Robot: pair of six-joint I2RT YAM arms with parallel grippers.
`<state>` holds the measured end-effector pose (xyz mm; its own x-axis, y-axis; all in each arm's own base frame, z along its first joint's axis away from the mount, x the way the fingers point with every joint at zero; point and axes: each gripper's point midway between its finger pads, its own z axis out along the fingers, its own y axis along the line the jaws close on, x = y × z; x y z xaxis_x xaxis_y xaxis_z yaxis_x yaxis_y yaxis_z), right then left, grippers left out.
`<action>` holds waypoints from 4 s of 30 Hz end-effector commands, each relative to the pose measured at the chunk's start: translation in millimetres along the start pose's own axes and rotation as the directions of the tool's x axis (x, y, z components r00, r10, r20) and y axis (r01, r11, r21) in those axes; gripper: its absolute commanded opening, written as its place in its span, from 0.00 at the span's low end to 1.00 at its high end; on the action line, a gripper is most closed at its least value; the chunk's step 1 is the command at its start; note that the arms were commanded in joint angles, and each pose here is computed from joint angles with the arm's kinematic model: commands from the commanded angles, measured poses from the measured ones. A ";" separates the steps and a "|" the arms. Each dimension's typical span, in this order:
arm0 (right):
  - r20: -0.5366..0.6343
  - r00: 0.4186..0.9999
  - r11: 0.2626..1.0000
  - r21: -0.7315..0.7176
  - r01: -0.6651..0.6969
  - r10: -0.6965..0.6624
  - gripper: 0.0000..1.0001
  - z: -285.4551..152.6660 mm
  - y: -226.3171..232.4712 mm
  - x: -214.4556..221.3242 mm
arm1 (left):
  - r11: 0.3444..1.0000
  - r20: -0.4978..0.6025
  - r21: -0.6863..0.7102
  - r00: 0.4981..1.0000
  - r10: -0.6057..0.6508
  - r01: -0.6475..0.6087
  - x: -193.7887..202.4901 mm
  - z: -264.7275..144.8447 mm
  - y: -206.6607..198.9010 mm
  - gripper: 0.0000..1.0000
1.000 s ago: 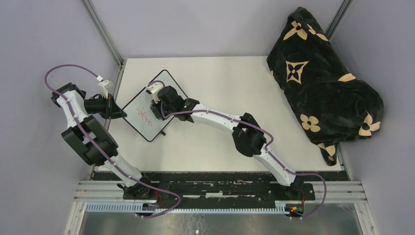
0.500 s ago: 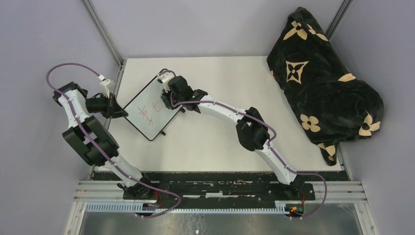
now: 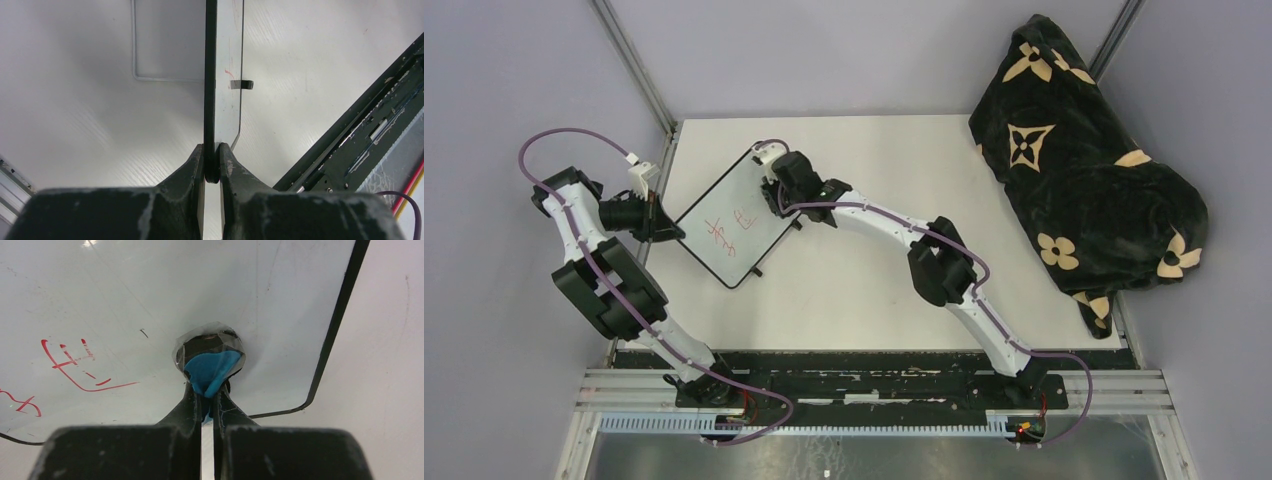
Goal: Erase the whiteboard
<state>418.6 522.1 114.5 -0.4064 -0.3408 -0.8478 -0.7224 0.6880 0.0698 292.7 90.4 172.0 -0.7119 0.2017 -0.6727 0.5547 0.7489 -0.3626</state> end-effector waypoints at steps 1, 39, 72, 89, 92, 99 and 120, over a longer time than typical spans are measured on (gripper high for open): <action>0.057 0.998 0.996 -0.086 0.016 -0.011 0.01 -7.1 55.5 -17.5 | 0.999 -0.067 -0.024 0.997 0.035 -0.037 9.9 -2.5 -3.1 0.03; 0.001 1.000 0.991 0.132 -0.022 0.022 0.01 -0.7 -61.8 4.6 | 0.999 -0.086 -0.006 0.996 0.037 -0.038 12.5 3.2 -6.7 0.03; 0.157 0.986 0.982 -0.189 -0.021 0.051 0.01 -5.2 100.4 -49.7 | 0.999 -0.107 -0.002 0.994 0.033 -0.034 17.4 5.0 -16.4 0.03; 0.066 0.998 1.000 0.028 -0.013 0.011 0.01 7.5 8.1 -19.5 | 0.999 -0.112 -0.007 0.993 0.041 -0.042 18.0 3.9 -18.5 0.03; 0.053 0.999 0.998 0.068 -0.014 0.010 0.01 5.8 -13.8 -17.4 | 0.999 -0.110 -0.007 0.993 0.042 -0.043 17.5 3.7 -18.6 0.03; 0.051 0.999 0.998 0.057 -0.019 0.016 0.01 1.9 -19.0 -20.8 | 0.999 -0.108 -0.003 0.993 0.040 -0.041 17.6 4.7 -18.0 0.03; -0.012 1.000 0.967 -0.256 -0.005 0.002 0.01 -22.8 139.1 13.3 | 1.000 -0.115 0.010 0.993 0.030 -0.029 20.1 8.3 -19.2 0.03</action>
<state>352.5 561.3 98.9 -0.4124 -0.3896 -0.8235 -0.7678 0.6351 0.0840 284.0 79.9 170.8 -0.7092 0.2458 -0.6608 0.5739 0.7458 -0.3384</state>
